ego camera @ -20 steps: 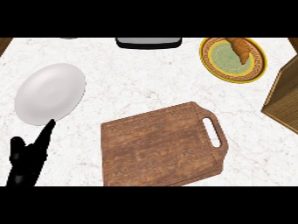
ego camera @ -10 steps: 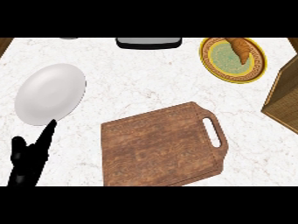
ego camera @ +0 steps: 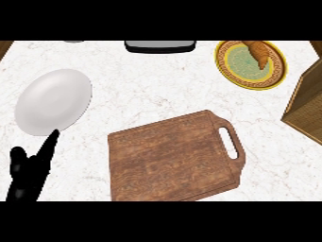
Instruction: Pick the bell pepper from the cutting board and place it in the basket
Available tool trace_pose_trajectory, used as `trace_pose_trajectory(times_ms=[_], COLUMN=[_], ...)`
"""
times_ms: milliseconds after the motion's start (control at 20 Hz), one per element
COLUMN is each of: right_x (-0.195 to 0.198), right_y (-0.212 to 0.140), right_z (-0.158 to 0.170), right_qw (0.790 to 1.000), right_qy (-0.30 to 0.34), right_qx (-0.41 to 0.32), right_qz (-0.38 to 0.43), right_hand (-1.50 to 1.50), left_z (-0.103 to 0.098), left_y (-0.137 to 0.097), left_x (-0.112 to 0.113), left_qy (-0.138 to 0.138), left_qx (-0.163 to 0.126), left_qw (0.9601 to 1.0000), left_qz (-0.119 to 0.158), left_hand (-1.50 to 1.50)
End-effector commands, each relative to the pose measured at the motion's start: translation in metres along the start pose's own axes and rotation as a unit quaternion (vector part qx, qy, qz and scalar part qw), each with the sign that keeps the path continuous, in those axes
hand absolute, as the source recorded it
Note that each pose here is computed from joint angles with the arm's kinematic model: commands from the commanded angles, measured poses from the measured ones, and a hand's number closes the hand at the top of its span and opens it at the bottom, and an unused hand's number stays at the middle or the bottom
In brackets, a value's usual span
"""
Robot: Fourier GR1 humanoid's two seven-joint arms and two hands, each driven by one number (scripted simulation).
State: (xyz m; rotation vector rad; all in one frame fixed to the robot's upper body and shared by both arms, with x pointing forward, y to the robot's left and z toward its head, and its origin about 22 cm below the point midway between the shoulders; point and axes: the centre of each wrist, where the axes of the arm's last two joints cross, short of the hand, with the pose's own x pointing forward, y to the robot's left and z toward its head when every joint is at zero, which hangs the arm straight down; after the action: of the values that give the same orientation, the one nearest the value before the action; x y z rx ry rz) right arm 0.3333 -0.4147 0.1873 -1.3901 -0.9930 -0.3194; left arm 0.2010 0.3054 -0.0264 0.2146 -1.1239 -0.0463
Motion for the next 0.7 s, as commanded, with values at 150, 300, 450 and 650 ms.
trace_pose_trajectory(times_ms=[150, 300, 450, 650], right_x=[-0.035, -0.018, -0.026, -0.012], right_y=[-0.019, -0.039, -0.028, -0.076], right_z=[-0.008, -0.013, -0.011, -0.012], right_qw=[0.999, 0.999, 0.998, 0.995], right_qy=[-0.030, -0.040, -0.027, -0.003], right_qx=[-0.015, -0.018, -0.051, -0.073], right_qz=[0.029, 0.005, -0.030, -0.074], right_hand=[-1.50, -1.50, -1.50, -1.50], left_z=[0.009, -0.007, -0.003, -0.004], left_y=[-0.012, -0.015, -0.030, -0.032], left_x=[-0.035, -0.018, -0.026, -0.012], left_qy=[0.055, 0.066, 0.054, 0.061], left_qx=[-0.021, -0.020, -0.022, -0.019], left_qw=[0.9981, 0.9975, 0.9980, 0.9978], left_qz=[0.017, 0.017, 0.024, 0.019], left_hand=[0.00, 0.00, 0.00, 0.00])
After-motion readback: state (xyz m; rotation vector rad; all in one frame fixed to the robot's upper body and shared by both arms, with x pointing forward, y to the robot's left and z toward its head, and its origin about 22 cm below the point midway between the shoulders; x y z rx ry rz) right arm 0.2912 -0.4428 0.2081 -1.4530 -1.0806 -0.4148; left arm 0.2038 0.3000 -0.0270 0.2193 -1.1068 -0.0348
